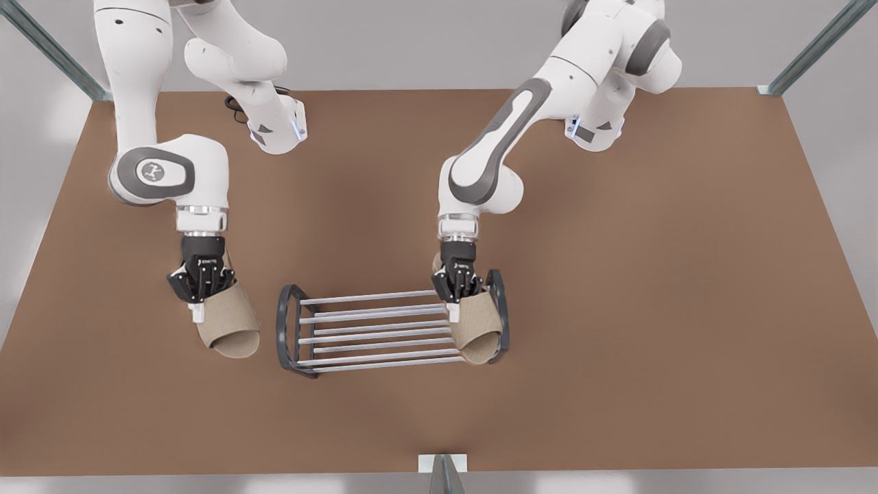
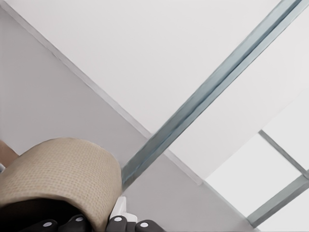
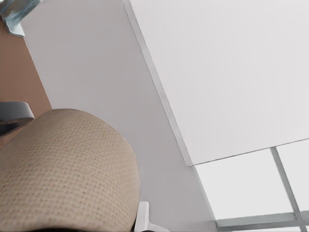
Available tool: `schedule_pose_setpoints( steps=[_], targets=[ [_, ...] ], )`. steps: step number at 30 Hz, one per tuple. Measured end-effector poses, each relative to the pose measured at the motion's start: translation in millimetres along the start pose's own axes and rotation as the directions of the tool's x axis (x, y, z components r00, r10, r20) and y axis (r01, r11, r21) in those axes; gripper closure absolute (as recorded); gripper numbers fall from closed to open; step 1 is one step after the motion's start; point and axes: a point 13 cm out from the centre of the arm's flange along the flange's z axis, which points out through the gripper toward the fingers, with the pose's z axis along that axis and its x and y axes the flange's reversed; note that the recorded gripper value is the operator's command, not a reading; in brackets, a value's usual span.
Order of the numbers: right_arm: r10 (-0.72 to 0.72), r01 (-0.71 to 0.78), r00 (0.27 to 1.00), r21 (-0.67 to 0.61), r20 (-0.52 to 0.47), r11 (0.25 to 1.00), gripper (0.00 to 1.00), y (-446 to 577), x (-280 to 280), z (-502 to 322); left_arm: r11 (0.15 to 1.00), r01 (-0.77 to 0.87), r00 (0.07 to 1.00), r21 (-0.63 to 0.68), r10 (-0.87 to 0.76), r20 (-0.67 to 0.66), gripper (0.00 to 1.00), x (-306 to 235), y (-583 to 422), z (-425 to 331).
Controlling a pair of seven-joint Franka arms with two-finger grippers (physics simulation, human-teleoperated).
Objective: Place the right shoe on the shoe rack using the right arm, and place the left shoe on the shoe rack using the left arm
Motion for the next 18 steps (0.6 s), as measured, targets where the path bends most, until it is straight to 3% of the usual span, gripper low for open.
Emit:
schedule_pose_setpoints(
  steps=[3,5,6,12,18],
  targets=[
    [0.025,-0.024,0.998,-0.004,0.065,1.000,0.73,33,-78,-8,1.000,-0.004,1.000,-0.025,0.004,0.003,0.79,13,12,2],
    [0.047,-0.048,0.996,0.007,0.076,0.999,0.73,38,-103,-13,0.993,-0.109,0.994,0.054,0.108,0.007,0.79,24,5,0],
    [0.059,-0.060,0.996,0.016,0.069,0.998,0.73,37,-105,-13,0.982,-0.165,0.986,0.094,0.165,0.013,0.79,30,2,-1],
    [0.113,-0.113,0.994,0.070,-0.004,0.991,0.73,33,-96,-3,0.999,-0.029,0.999,-0.024,0.029,-0.016,0.79,44,15,-9],
    [0.128,-0.123,0.991,0.092,-0.046,0.988,0.73,38,-93,4,0.998,-0.013,1.000,-0.066,0.011,-0.023,0.79,66,28,-12]
  ],
)
